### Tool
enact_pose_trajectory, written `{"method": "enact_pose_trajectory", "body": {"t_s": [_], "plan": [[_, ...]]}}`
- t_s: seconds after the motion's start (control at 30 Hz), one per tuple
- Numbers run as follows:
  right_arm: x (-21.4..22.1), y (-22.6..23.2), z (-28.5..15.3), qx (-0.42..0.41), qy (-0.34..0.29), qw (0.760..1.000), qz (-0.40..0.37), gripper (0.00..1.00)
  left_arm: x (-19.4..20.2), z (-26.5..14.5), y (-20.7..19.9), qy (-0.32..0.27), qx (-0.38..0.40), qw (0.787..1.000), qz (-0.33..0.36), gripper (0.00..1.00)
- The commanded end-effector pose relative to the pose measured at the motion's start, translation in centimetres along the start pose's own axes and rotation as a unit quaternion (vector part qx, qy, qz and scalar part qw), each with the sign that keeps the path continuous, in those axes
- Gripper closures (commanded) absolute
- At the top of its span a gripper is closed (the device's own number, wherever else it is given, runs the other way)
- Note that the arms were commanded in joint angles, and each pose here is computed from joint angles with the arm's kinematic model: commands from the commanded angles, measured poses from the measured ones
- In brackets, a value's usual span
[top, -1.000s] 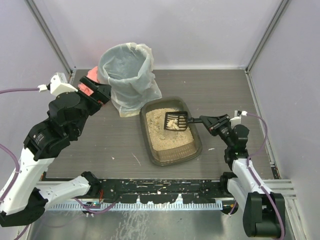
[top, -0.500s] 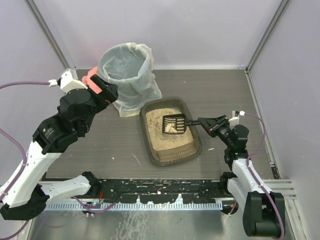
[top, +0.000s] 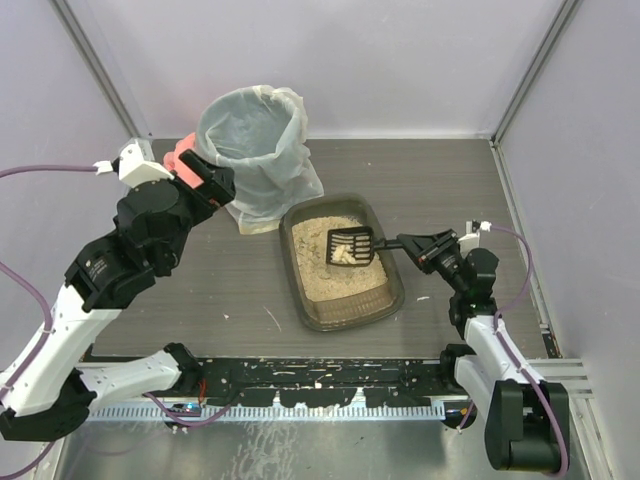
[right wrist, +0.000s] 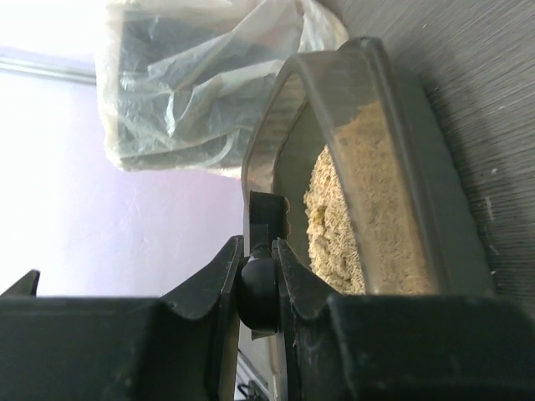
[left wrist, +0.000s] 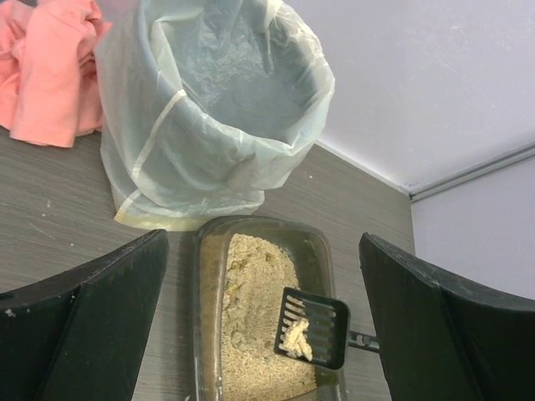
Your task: Clean the litter box
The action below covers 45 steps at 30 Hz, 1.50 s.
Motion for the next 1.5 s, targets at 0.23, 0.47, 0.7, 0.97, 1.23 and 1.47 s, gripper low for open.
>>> {"method": "enact_pose_trajectory", "body": {"t_s": [0.23,0.47,0.7,0.97,1.23,1.47], "plan": [[-1.6,2.2,-1.0,-0.049,-0.034,0.998,-0.014,0.99,0.7,-0.9,6.1,-0.033,-0.063,0.992,0.101,0.02],[-2.4,2.2,-1.4,-0.048,-0.054,0.997,0.0,0.99,2.8,-2.1,10.3,0.013,-0.07,0.976,0.206,0.02],[-3.3,1.8,-2.0,-0.035,-0.082,0.996,0.019,0.99,4.8,-3.7,13.3,0.066,-0.025,0.962,0.264,0.02],[-2.5,2.8,-1.8,-0.058,-0.071,0.995,0.026,0.99,5.9,-4.3,15.5,0.085,-0.043,0.957,0.273,0.02],[-0.9,5.0,-0.7,-0.071,-0.01,0.997,-0.01,0.99,7.9,-4.0,16.6,0.125,-0.049,0.947,0.291,0.02],[-1.1,6.0,0.2,-0.079,0.007,0.997,-0.01,0.99,8.6,-3.9,17.5,0.137,-0.059,0.941,0.303,0.02]]}}
Point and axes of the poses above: each gripper's point midway between its finger pads, its own z axis out along the fingers, its own y axis along the line the jaws close on, x = y × z, the point moved 6 cm from there along -z, back along the fingers, and after that the axes turned 7 degrees about -z, right-handed, at the moved point
